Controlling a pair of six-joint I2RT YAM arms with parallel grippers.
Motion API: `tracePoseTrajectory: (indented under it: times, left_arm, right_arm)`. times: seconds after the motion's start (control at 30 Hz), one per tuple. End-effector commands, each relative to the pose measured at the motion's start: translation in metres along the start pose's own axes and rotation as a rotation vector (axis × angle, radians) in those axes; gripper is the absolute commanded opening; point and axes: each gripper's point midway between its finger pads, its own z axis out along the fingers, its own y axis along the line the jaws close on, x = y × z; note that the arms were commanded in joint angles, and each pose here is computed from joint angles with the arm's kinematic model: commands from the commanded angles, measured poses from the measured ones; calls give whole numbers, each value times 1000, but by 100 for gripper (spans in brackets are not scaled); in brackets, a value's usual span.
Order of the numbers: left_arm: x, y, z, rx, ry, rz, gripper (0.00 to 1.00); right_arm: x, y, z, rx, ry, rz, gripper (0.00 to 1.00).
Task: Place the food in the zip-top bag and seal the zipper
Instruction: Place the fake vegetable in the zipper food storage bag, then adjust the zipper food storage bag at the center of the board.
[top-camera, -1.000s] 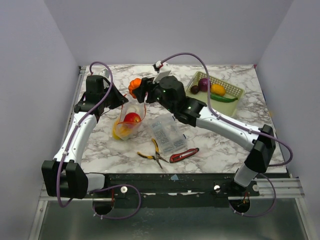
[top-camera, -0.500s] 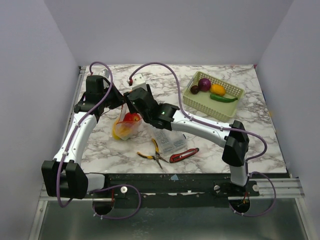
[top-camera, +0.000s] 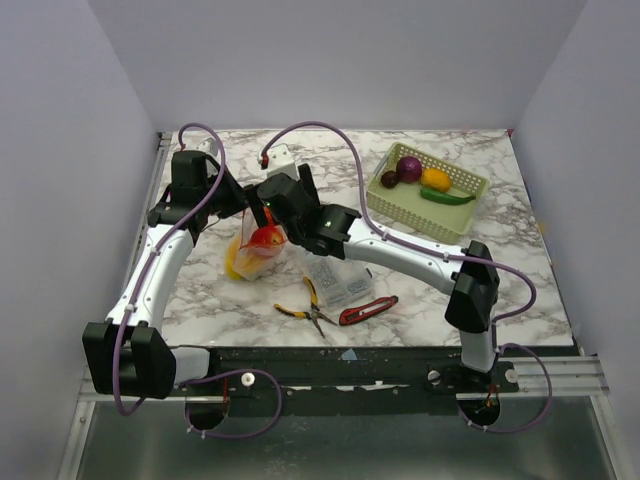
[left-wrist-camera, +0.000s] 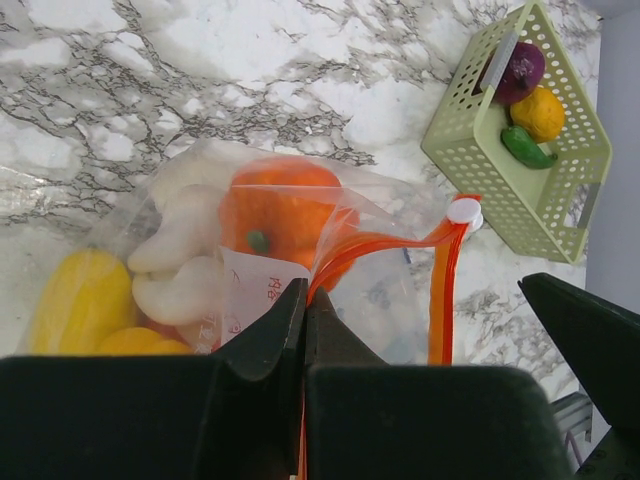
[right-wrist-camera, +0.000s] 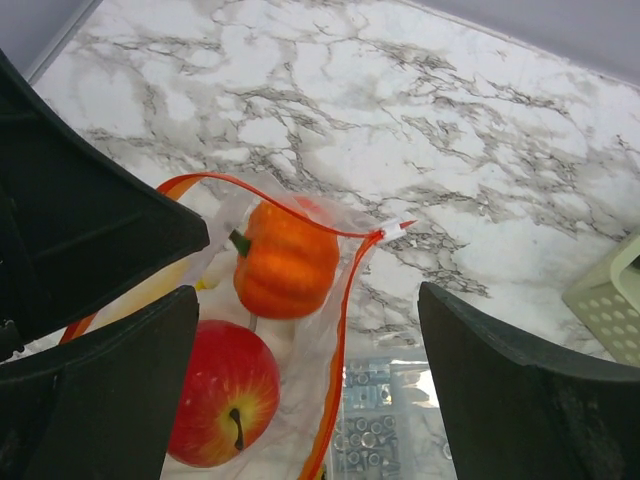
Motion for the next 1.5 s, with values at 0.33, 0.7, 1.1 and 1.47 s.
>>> tracePoseTrajectory:
  times: [0.33, 0.7, 1.1, 1.47]
  left_arm:
    - [-14, -11, -12, 16, -54, 29, 0]
    - [-20, -8, -18, -12, -86, 50, 0]
    - [-27, -6, -66, -97, -202, 47, 0]
    - [-7, 20, -33, -140, -93, 148, 0]
  right_arm:
    - [40, -11, -22, -16, 80, 191, 66]
    - [22, 25, -24, -144, 86, 229, 13]
    - [9, 74, -35, -410, 62, 364, 0]
    - [20, 46, -30, -325, 75, 334, 23]
